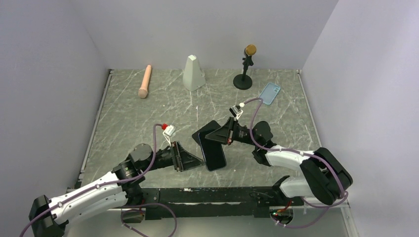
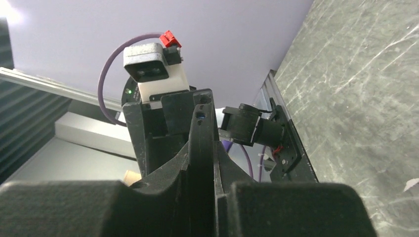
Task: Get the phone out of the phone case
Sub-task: Remove the phone case from the phone.
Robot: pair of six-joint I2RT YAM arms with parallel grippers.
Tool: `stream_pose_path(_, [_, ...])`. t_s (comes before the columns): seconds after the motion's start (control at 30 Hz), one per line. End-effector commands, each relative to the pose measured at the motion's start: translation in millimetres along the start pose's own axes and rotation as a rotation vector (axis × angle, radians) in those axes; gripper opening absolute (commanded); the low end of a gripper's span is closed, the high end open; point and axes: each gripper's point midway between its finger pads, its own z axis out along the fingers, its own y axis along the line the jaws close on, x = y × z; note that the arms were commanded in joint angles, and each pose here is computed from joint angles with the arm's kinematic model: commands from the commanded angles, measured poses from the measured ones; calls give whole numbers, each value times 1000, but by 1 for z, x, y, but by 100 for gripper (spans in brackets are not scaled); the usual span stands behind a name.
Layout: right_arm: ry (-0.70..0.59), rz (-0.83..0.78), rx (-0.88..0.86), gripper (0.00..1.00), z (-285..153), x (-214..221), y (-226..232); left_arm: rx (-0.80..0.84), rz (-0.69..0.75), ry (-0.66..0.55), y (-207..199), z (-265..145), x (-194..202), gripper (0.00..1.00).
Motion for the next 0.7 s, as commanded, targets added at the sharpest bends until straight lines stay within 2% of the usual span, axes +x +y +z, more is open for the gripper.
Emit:
stream_pose_path(0.0, [7,-153,-43,0,4,-9,28,-67,17,-74,6,-3,-13,61])
stream_pose_path(0.07, [41,-200,-46,0,4,-4,32,-123,68,-122,6,-9,-26,66])
stream_pose_path(0.17, [144,-269,-14,0,6,7,31,-275,162,-179,3,-28,-51,80])
stream_pose_path(0.27, [210,-346,68,0,5,16,21,-432,260,-204,2,-47,-75,85])
stream_pose_path(0.37, [265,-429,127,0,4,26,19,-450,346,-144,-6,-45,-82,82])
stream_pose_path(0.5, [322,-492,86,0,2,39,32,-378,380,54,-11,-25,-64,68])
stream_pose_path(0.67, [380,-510,13,0,-2,54,44,-305,409,171,-2,-13,-46,66])
